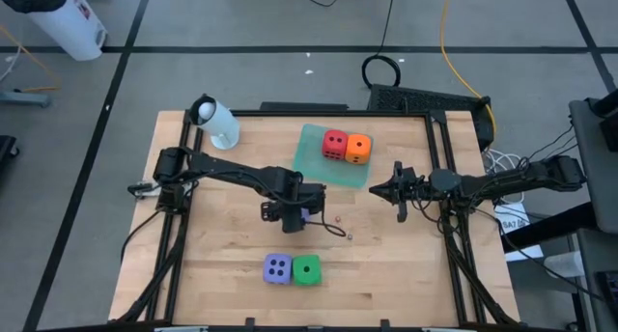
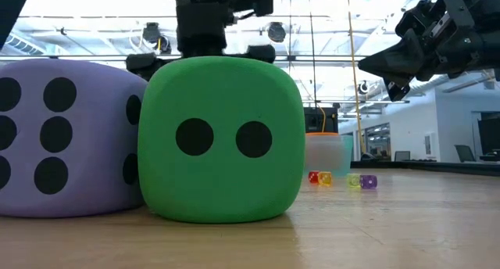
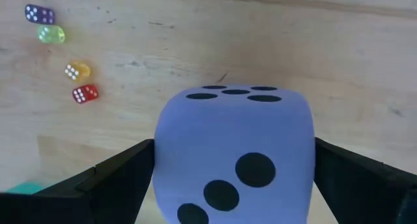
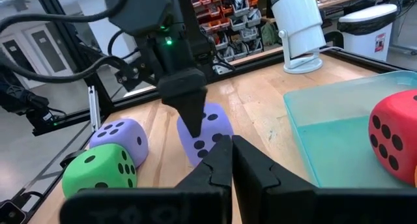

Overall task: Pick & Place Dice
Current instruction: Put the top large purple die into the green bin

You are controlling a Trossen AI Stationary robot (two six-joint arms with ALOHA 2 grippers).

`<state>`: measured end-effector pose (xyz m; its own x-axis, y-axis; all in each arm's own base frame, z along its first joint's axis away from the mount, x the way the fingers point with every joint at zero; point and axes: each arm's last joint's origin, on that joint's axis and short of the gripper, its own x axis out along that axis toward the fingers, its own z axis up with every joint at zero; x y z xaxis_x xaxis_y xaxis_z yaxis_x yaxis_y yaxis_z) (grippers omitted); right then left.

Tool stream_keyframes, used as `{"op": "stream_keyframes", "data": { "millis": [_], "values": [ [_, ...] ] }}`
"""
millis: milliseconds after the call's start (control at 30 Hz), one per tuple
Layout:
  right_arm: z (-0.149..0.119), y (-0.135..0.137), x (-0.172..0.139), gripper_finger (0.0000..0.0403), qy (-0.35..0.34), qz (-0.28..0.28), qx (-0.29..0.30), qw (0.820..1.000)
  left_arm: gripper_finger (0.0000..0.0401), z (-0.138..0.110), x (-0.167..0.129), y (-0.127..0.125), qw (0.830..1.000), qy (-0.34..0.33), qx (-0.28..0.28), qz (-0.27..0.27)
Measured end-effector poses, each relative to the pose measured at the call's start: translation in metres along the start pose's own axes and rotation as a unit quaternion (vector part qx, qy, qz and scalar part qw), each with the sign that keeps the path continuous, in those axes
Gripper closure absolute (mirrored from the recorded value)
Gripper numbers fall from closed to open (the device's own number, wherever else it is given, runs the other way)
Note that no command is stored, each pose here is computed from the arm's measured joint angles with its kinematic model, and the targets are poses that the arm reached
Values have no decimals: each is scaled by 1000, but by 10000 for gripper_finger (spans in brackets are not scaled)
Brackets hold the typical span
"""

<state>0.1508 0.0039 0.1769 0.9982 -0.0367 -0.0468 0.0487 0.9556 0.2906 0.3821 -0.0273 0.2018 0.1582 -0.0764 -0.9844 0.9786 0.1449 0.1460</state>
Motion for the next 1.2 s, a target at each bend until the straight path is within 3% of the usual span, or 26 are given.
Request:
{"op": "stream_keyframes", "data": {
  "millis": [300, 433, 567, 700, 900, 967, 1100, 1200],
  "values": [
    [0, 0, 0, 403, 0, 0, -2, 1000, 3, -17, 12, 4, 996, -32, -79, -24],
    [0, 0, 0, 403, 0, 0, -4, 1000, 23, -17, 12, 4, 990, -28, -133, -25],
    [0, 0, 0, 403, 0, 0, -8, 1000, 46, -19, 6, 5, 980, -25, -199, -13],
    [0, 0, 0, 403, 0, 0, -8, 1000, 41, -25, -8, 5, 967, -23, -253, 19],
    [1, 0, 0, 403, -7, 2, -7, 1000, 22, -37, -55, 1, 952, -48, -289, 88],
    [1, 0, 0, 403, -7, 3, -7, 1000, 26, -45, -74, 0, 945, -42, -297, 134],
    [1, 0, 0, 403, -8, 3, -7, 1000, 37, -69, -120, 5, 901, -56, -322, 285],
    [2, 1, 0, 403, -10, 3, -7, 1000, 36, -92, -134, 14, 868, -81, -340, 353]
  ]
}}
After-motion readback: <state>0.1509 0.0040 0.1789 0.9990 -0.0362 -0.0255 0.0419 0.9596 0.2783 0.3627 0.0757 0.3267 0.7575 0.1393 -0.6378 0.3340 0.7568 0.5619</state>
